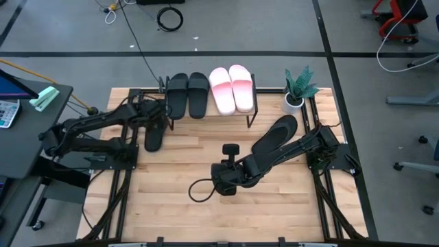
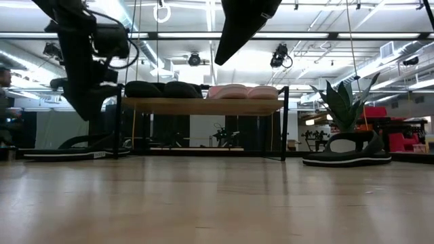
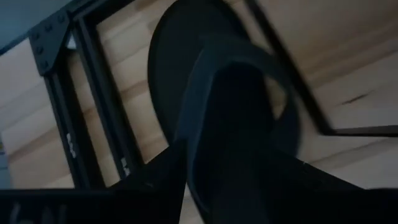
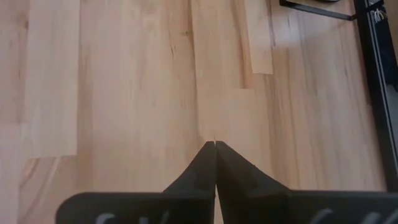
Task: Pick and place slides into the shelf
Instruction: Move the left black flip flop under the shelf
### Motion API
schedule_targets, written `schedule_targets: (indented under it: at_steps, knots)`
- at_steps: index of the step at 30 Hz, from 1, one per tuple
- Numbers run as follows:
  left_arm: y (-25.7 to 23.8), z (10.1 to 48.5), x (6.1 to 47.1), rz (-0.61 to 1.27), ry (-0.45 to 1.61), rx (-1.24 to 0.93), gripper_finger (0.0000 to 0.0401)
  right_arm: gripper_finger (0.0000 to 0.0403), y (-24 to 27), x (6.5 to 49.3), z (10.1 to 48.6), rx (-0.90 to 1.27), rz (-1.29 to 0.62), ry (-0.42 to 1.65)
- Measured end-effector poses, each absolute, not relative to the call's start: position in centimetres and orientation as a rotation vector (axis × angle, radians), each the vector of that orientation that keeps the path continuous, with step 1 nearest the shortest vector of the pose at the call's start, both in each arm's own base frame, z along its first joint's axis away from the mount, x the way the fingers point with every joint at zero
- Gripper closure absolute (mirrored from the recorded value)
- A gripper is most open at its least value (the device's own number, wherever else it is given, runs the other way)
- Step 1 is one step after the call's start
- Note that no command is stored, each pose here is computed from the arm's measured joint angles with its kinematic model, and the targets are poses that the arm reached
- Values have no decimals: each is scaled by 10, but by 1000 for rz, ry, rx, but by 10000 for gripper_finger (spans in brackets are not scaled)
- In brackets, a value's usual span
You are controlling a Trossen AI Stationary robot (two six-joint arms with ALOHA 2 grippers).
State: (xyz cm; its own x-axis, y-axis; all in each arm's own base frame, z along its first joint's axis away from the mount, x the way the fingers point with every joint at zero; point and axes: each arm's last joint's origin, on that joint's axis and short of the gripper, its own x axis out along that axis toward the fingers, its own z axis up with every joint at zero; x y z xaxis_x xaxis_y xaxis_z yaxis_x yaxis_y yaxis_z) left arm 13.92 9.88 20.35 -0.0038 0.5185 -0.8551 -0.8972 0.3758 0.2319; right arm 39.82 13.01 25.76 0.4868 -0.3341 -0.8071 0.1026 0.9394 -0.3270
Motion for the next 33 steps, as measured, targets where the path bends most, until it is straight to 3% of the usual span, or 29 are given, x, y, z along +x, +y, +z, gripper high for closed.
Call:
schedule_targets:
  at_steps: [10, 26, 30, 33]
  knots:
    - [124, 180, 140, 1240, 1240, -427, 221, 393, 130, 398, 258, -248, -269, 1033]
    - [139, 161, 143, 1248, 1303, -480, 229, 393, 130, 397, 257, -250, -270, 1040]
    - [140, 158, 146, 1209, 1321, -486, 251, 396, 130, 397, 257, -250, -270, 1040]
    - [139, 158, 146, 1185, 1322, -511, 300, 395, 130, 397, 257, -251, -270, 1040]
